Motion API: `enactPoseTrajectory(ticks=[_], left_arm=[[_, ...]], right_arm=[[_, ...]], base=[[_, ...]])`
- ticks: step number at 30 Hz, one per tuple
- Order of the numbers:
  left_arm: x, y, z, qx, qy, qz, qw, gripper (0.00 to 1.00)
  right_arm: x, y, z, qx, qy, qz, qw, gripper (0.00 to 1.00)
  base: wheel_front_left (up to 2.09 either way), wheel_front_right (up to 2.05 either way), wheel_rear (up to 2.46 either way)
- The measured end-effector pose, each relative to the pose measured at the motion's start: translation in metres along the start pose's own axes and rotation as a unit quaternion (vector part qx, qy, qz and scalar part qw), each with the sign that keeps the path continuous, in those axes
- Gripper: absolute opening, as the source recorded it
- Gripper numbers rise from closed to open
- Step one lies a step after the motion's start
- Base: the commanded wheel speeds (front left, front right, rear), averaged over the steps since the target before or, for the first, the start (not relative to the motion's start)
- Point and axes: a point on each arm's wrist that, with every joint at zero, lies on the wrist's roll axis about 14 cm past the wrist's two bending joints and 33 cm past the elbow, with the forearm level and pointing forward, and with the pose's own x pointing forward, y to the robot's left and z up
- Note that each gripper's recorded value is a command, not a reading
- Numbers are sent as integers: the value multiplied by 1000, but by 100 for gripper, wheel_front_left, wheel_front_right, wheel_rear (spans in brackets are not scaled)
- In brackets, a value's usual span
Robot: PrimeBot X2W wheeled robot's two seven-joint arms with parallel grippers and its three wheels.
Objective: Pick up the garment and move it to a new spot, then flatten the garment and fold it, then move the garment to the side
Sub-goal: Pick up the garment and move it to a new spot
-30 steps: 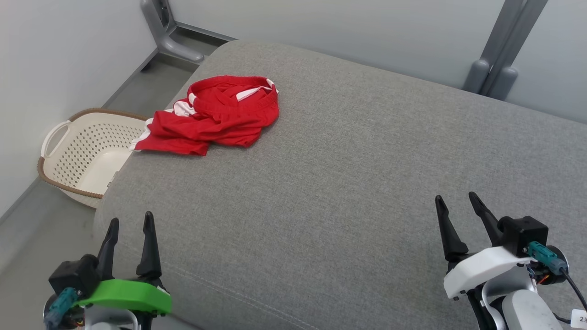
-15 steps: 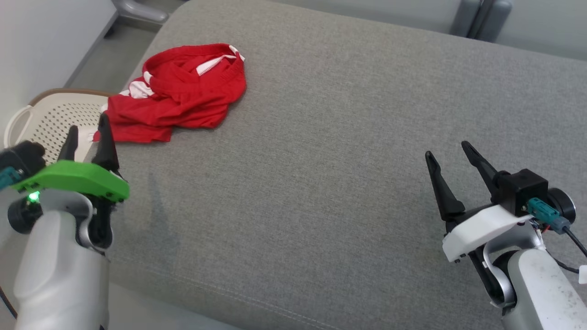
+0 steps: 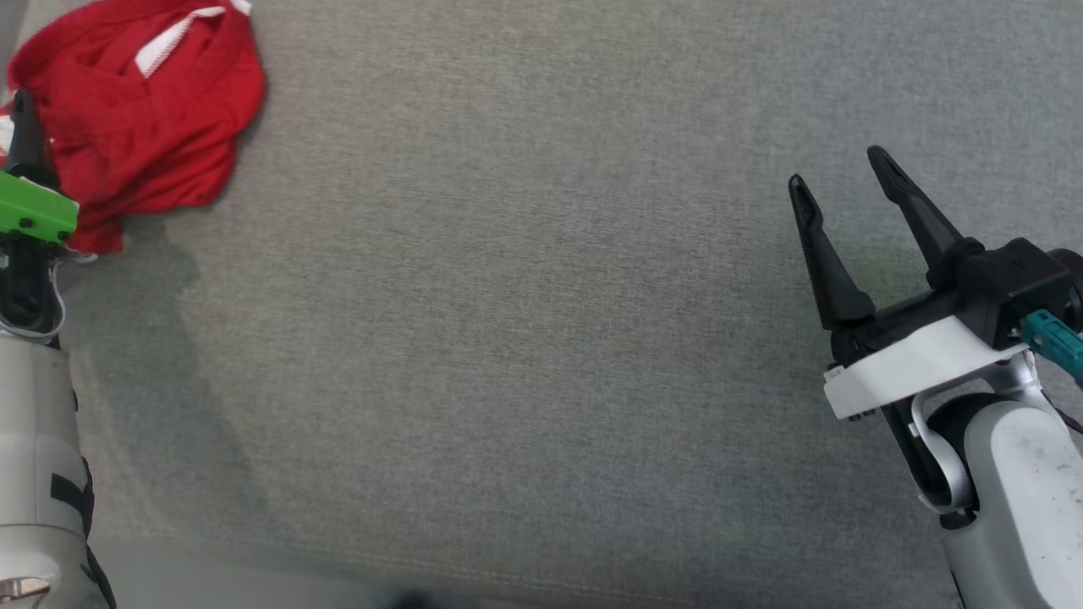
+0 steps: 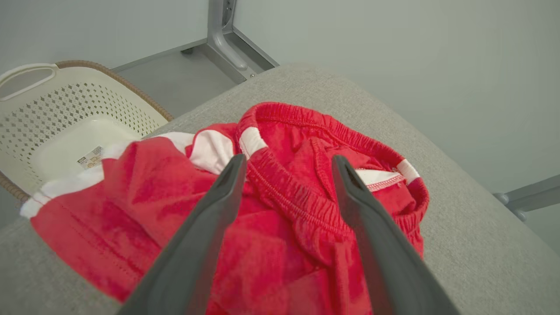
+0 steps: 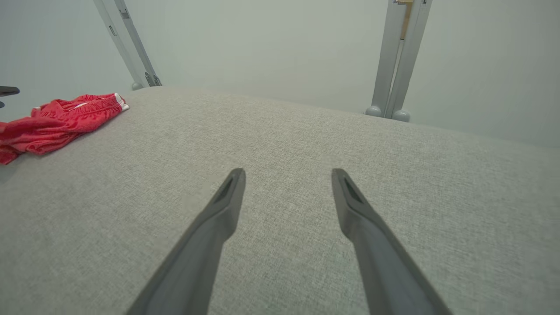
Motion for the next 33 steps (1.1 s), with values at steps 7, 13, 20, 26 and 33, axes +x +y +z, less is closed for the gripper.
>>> enactPoseTrajectory(ticks=[7, 13, 20, 26, 33], left_arm=[[37, -14, -66, -29, 74, 11, 997, 100], [54, -19, -101, -12, 129, 21, 991, 0], [52, -60, -86, 12, 120, -42, 992, 0], [32, -130, -18, 41, 42, -146, 987, 0], [-46, -243, 40, 68, -31, -307, 949, 0]], right_arm=[[-18, -32, -30, 5, 34, -46, 998, 100], [-33, -48, -44, 8, 51, -76, 996, 100], [-40, -41, -36, 25, 35, -82, 996, 100], [-49, -28, -14, 42, 3, -84, 996, 100], [-71, -13, 24, 45, -45, -90, 994, 100]], base=[[0, 0, 0], [0, 0, 0], [0, 0, 0], [0, 0, 0], [0, 0, 0]])
